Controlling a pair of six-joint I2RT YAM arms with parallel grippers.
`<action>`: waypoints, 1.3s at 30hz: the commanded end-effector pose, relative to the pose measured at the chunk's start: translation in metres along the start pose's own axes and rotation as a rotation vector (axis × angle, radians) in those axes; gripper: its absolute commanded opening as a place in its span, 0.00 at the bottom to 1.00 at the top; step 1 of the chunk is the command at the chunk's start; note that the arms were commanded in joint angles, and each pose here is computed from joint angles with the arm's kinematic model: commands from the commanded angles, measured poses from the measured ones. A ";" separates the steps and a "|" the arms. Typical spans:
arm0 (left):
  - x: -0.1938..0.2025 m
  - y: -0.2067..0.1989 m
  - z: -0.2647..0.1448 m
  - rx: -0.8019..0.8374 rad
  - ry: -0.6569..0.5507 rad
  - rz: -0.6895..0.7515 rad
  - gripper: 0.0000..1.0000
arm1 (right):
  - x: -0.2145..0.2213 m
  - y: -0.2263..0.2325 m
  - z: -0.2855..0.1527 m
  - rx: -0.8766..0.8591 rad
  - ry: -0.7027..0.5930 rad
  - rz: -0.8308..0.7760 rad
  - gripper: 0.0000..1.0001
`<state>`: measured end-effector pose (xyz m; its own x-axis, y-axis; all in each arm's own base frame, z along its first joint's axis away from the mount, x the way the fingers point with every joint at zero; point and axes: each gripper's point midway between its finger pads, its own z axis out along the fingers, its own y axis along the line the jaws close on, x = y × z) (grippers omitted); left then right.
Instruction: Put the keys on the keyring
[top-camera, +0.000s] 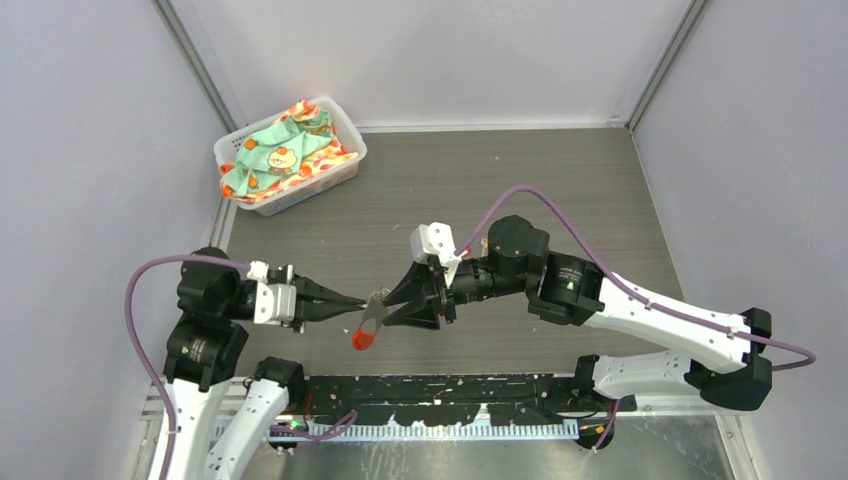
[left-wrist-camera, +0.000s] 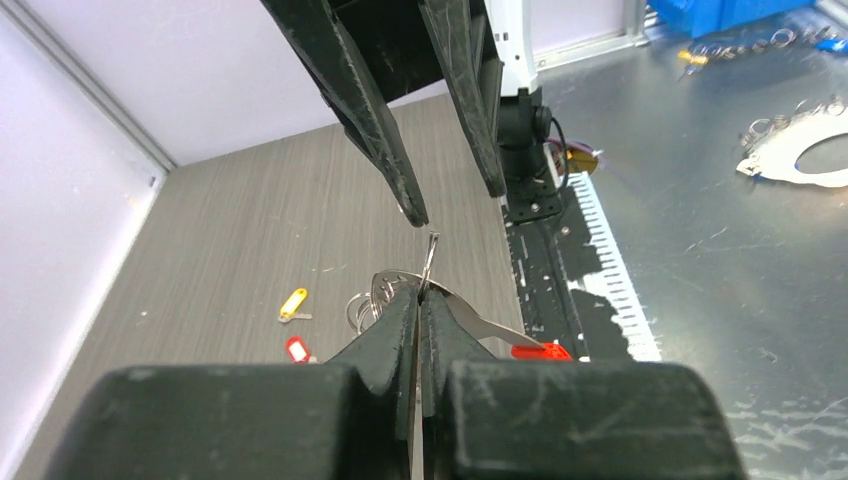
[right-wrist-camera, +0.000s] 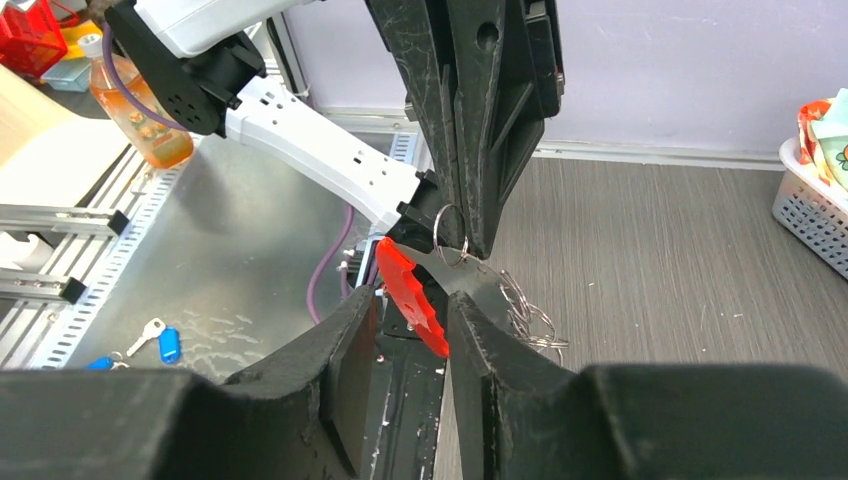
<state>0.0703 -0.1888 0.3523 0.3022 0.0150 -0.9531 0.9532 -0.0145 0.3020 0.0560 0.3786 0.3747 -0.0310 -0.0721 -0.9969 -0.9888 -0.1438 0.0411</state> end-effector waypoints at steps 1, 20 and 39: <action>-0.021 0.001 0.003 0.044 -0.047 -0.031 0.00 | -0.028 0.009 -0.008 -0.016 -0.094 -0.037 0.36; -0.020 0.006 0.005 0.032 -0.046 -0.145 0.00 | -0.039 -0.016 0.005 0.113 -0.166 -0.069 0.37; -0.021 0.014 0.007 0.020 -0.060 -0.200 0.00 | -0.037 -0.030 0.011 0.188 -0.139 -0.073 0.01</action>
<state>0.0771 -0.1952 0.3719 0.0850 -0.0281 -0.9960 0.9960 -0.0242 0.0857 0.0782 0.3968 0.3854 0.0089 0.0124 -0.9999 -0.9999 -0.0088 -0.0090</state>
